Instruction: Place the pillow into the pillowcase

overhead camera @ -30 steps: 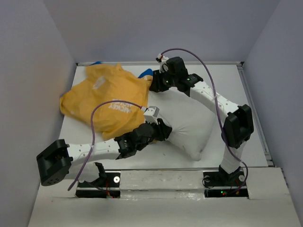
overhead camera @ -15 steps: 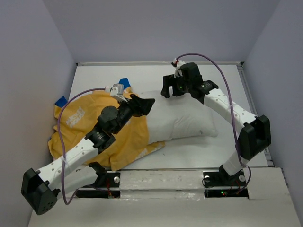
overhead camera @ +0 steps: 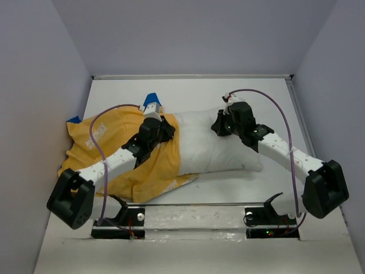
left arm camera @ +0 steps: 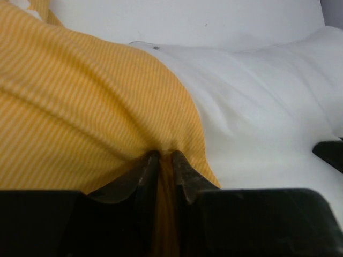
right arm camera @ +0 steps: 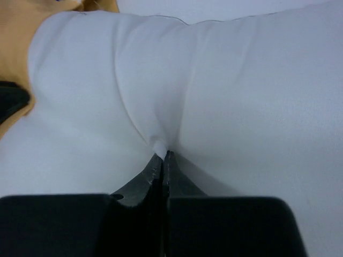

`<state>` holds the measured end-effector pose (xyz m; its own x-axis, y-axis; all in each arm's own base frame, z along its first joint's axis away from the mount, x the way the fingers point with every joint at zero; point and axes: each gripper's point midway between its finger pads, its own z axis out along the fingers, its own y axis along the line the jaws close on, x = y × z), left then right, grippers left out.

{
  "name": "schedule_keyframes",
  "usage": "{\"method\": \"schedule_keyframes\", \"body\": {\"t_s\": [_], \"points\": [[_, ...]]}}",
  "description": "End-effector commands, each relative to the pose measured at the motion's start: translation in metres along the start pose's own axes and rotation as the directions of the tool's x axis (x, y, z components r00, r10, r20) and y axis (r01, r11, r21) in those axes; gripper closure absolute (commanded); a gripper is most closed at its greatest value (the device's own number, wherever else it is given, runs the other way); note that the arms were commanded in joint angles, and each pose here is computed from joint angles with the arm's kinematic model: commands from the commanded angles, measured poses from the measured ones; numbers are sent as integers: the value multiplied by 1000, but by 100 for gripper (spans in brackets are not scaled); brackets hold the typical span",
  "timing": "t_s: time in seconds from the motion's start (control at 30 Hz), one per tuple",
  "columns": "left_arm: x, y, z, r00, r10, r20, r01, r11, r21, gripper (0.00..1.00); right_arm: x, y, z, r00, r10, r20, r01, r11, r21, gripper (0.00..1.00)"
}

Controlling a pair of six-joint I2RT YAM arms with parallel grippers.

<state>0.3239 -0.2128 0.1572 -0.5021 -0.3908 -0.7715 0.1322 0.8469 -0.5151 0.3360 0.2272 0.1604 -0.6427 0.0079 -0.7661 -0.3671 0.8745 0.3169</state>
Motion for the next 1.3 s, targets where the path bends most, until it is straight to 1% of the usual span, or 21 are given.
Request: {"method": "schedule_keyframes", "body": {"t_s": [0.0,0.1,0.27,0.37,0.43,0.5,0.53,0.6,0.63,0.67,0.73,0.83,0.87,0.97,1.0,1.07,1.1,1.13,1.17,1.2,1.27], "points": [[-13,-60,32,999,48,-16,-44,987,156,85,24,17,-28,996,93,0,-93,991,-96,100],[-26,-114,36,995,102,17,-103,962,255,96,37,38,-48,994,114,-2,-113,981,-155,100],[-16,-128,37,989,150,1,-145,952,271,95,48,49,-61,993,120,-21,-122,977,-174,100],[-15,-106,32,980,197,-12,-191,964,186,67,44,54,-67,995,103,-16,-104,974,-203,100],[-31,-97,22,972,234,28,-236,963,128,47,38,43,-67,996,90,9,-88,987,-138,100],[-38,-79,12,961,275,21,-275,961,32,43,18,45,-75,996,61,59,-53,990,-129,86],[-48,-75,2,957,285,43,-286,958,6,43,8,46,-80,996,32,85,-21,992,-125,66],[-54,-51,-9,952,304,46,-298,949,-101,35,-19,47,-88,989,1,146,13,996,-93,45],[-49,-36,-19,948,319,15,-313,938,-147,33,-25,45,-85,988,-26,151,38,996,-75,29],[-52,-24,-22,947,321,18,-311,930,-194,30,-39,50,-87,984,-38,176,53,995,-80,23],[-49,-12,-24,946,323,-18,-319,923,-214,27,-41,53,-69,985,-95,142,111,988,-107,13],[-31,-10,-14,934,339,-108,-354,918,-178,27,-44,86,-52,978,-184,100,206,928,-309,7],[-24,-9,-11,930,344,-132,-363,915,-174,27,-28,89,-29,978,-208,30,205,912,-354,6],[-5,2,-1,913,357,-197,-393,901,-184,31,-12,110,-11,966,-257,-38,204,839,-505,6],[-2,3,1,910,360,-203,-396,900,-179,34,-6,112,-5,963,-263,-57,195,828,-525,6],[9,6,10,904,362,-228,-401,902,-158,50,9,108,11,963,-250,-105,158,832,-531,21],[11,4,13,904,362,-228,-399,905,-145,73,10,106,16,965,-240,-109,150,842,-519,31],[14,1,16,906,358,-227,-392,911,-127,86,16,102,18,970,-208,-128,119,860,-496,66],[11,-15,22,919,348,-187,-365,929,-66,100,6,94,23,980,-175,-90,120,895,-430,89],[11,-25,24,924,340,-174,-350,936,-27,100,2,97,18,987,-139,-76,93,896,-433,100],[-2,-65,27,941,323,-99,-314,944,100,100,-17,79,10,1000,-13,24,20,953,-303,100]]}}
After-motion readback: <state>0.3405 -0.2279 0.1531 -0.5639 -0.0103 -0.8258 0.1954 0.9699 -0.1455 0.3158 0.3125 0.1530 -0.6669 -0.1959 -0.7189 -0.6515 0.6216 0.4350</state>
